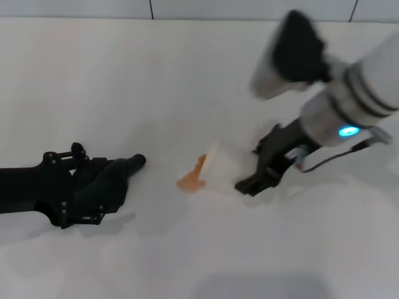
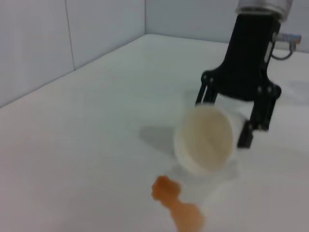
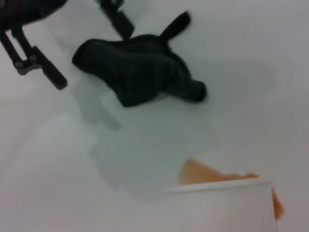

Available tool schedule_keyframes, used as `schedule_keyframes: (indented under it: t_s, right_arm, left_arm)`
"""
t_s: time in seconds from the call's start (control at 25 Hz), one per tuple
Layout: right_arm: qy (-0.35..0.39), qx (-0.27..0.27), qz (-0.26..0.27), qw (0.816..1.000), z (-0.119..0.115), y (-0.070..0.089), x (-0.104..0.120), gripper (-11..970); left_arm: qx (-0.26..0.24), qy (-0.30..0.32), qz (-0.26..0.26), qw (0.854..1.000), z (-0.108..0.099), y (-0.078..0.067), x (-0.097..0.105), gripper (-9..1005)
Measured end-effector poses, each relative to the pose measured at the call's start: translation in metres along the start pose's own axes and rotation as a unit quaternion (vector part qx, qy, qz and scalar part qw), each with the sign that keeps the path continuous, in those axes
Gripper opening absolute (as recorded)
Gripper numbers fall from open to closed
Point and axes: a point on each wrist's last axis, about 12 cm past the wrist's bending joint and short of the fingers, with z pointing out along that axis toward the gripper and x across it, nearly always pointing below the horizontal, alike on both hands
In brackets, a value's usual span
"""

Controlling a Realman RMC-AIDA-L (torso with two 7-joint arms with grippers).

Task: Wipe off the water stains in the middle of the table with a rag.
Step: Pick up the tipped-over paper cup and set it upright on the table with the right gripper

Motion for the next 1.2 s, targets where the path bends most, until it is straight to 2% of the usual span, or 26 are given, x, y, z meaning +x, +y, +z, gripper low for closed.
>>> schedule_keyframes:
  t_s: [0.16,0.32,0.56,0.72,0.92,1.04,1.2]
  right_arm:
    - [-0.094,-0.017,0.01,0.995,-0.027,-0.015,0.032,651]
    - [-0.209,-0.024,0.004,0.978,-0.045,-0.032,0.067,634]
    - [-0.377,0.0,-0.011,0.926,-0.044,-0.049,0.113,619]
    - [-0.435,0.031,-0.018,0.9,-0.032,-0.05,0.131,616]
    - [-0.485,0.069,-0.026,0.871,-0.016,-0.042,0.148,613]
    - [-0.496,0.081,-0.026,0.864,-0.007,-0.036,0.156,611]
    - [-0.49,0.083,-0.013,0.868,0.005,-0.029,0.166,609]
  left_arm:
    - [-0.004,-0.006,0.0,1.0,-0.001,0.001,-0.001,845]
    - [-0.008,-0.016,0.001,1.0,-0.002,0.002,-0.003,845]
    - [-0.006,-0.022,0.001,1.0,0.001,0.004,-0.008,845]
    - [-0.006,-0.031,0.0,0.999,0.002,0.004,-0.01,845]
    - [-0.005,-0.032,-0.003,0.999,0.002,0.004,-0.01,845]
    - [-0.005,-0.035,-0.005,0.999,0.002,0.003,-0.009,845]
    - [-0.002,-0.045,-0.005,0.999,0.001,0.0,-0.01,845]
